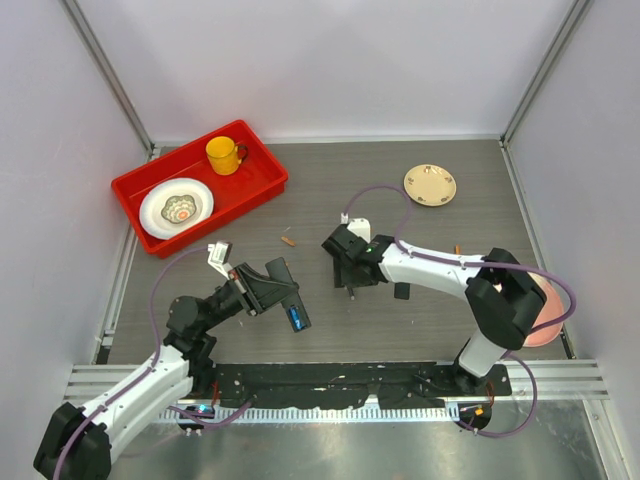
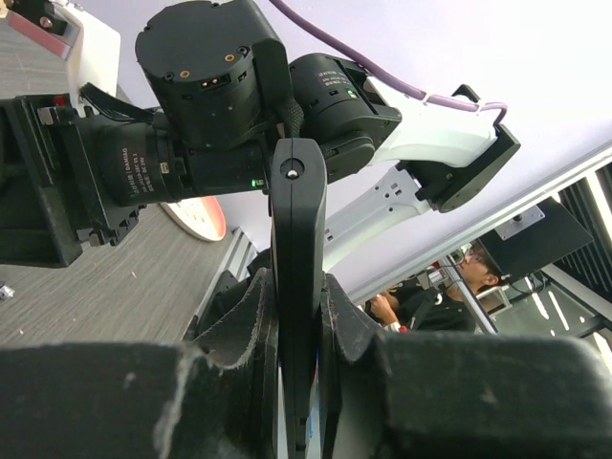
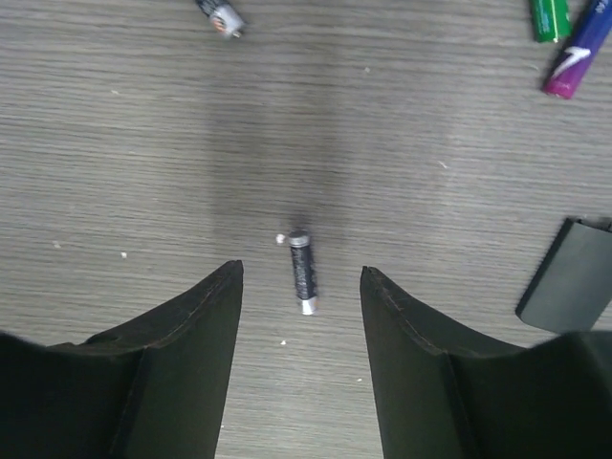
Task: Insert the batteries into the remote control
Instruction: Pick up the battery from the center of the board.
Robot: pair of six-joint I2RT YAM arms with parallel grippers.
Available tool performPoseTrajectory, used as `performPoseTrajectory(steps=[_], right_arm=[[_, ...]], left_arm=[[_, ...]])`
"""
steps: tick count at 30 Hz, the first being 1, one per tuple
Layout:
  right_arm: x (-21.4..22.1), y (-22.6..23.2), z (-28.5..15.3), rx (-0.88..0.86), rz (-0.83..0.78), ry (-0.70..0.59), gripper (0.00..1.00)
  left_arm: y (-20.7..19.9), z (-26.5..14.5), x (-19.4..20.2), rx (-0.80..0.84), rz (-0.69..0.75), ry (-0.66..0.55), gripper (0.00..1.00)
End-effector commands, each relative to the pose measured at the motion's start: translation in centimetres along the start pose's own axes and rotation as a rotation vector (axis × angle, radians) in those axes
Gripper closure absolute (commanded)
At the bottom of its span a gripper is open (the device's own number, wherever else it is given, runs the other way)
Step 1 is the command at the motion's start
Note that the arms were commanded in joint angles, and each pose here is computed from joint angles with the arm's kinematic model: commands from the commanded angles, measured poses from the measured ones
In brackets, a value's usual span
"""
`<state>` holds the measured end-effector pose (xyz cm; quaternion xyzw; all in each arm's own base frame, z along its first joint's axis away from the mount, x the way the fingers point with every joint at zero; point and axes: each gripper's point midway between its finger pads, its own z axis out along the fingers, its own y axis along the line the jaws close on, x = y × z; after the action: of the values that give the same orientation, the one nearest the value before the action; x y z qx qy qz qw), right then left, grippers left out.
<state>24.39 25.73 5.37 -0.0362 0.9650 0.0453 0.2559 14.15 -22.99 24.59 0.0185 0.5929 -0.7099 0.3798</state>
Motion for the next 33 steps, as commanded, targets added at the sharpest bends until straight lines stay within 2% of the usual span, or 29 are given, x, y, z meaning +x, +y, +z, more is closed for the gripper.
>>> performPoseTrajectory(steps=[1, 6, 15, 33], right_arm=[[0.7, -0.9, 0.2, 0.033, 0.008, 0.023, 0.45], [1.8, -0.4, 1.1, 0.005, -0.028, 0.071, 0.56], [2.6, 0.4, 2.0, -0.016, -0.075, 0.123, 0.64], [4.3, -0.6, 1.6, -0.014, -0.136, 0.193, 0.66]], left_arm=[[-0.2, 0.1, -0.3, 0.008, 0.014, -0.014, 1.00], [-0.1, 0.1, -0.3, 0.005, 0.014, -0.013, 1.00], [0.1, 0.2, -0.2, 0.000, 0.013, -0.008, 1.00], [0.4, 0.3, -0.2, -0.009, 0.014, -0.004, 1.00]])
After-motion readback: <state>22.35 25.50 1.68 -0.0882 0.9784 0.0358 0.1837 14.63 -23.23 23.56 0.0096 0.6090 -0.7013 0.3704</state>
